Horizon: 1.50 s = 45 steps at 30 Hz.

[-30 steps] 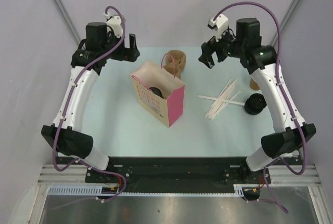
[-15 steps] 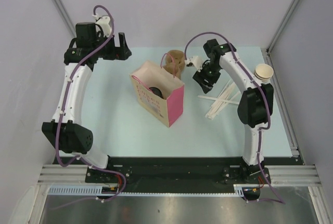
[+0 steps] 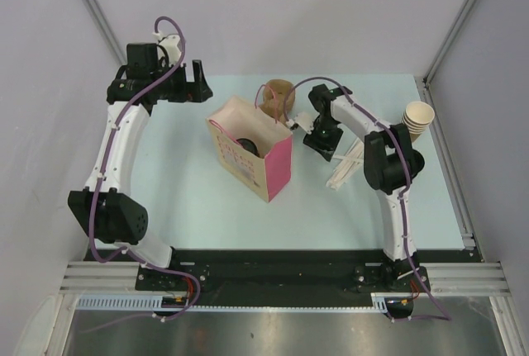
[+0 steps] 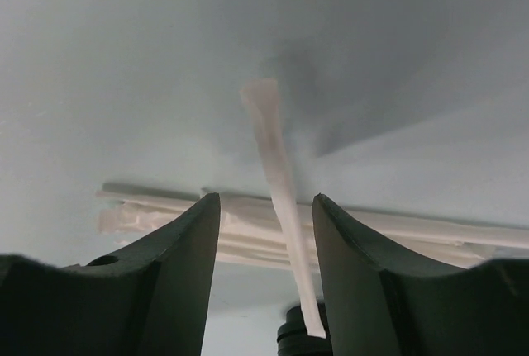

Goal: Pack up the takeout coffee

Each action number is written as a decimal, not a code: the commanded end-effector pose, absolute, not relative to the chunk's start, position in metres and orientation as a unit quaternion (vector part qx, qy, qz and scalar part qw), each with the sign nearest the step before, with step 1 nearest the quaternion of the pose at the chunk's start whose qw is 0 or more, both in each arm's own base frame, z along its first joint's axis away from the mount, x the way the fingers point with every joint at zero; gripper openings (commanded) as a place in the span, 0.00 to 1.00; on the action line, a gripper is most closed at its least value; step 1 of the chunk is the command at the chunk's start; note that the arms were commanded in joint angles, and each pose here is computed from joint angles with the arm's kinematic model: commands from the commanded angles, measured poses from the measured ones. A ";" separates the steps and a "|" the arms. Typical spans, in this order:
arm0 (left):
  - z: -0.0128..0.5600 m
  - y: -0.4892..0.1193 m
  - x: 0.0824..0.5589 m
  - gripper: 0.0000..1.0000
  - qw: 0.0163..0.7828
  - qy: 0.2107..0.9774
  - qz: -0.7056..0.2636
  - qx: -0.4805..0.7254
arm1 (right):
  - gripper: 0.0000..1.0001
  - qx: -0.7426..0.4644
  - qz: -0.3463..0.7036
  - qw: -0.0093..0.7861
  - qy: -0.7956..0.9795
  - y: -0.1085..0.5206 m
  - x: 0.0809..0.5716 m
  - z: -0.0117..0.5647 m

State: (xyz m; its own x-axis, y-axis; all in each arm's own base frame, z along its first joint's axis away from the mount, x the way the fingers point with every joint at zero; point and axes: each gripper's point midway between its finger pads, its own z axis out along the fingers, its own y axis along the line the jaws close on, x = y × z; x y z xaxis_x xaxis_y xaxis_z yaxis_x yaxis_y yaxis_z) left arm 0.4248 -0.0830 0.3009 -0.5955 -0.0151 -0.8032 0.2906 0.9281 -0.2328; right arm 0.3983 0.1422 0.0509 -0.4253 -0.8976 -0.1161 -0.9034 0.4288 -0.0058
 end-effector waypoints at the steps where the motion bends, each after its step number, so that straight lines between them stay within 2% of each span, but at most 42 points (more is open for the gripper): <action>1: 0.312 -0.084 0.425 1.00 0.457 0.868 -0.182 0.074 | 0.53 -0.530 -0.002 0.055 0.846 0.137 0.410 0.034; 5: 0.312 -0.085 0.426 1.00 0.457 0.867 -0.185 0.073 | 0.52 -0.538 -0.009 0.048 0.841 0.133 0.410 0.020; 11: 0.312 -0.085 0.426 1.00 0.457 0.867 -0.185 0.074 | 0.40 -0.533 -0.009 0.047 0.845 0.130 0.408 0.016; 14: 0.311 -0.084 0.427 1.00 0.458 0.867 -0.184 0.073 | 0.12 -0.523 -0.008 0.067 0.849 0.133 0.413 0.029; 17: 0.311 -0.085 0.428 1.00 0.458 0.866 -0.184 0.075 | 0.00 -0.507 -0.005 0.100 0.856 0.136 0.420 0.054; 26: 0.326 -0.077 0.433 1.00 0.492 0.852 -0.154 0.094 | 0.00 -0.420 0.047 0.232 0.876 0.140 0.434 0.163; 35: 0.337 -0.068 0.442 1.00 0.523 0.836 -0.121 0.112 | 0.00 -0.333 0.132 0.463 0.811 0.160 0.430 0.359; 38: 0.336 -0.062 0.447 1.00 0.526 0.837 -0.102 0.108 | 0.00 -0.294 0.176 0.542 0.767 0.170 0.417 0.428; 45: 0.321 -0.061 0.444 1.00 0.503 0.851 -0.113 0.099 | 0.00 -0.284 0.307 0.634 0.651 0.227 0.360 0.547</action>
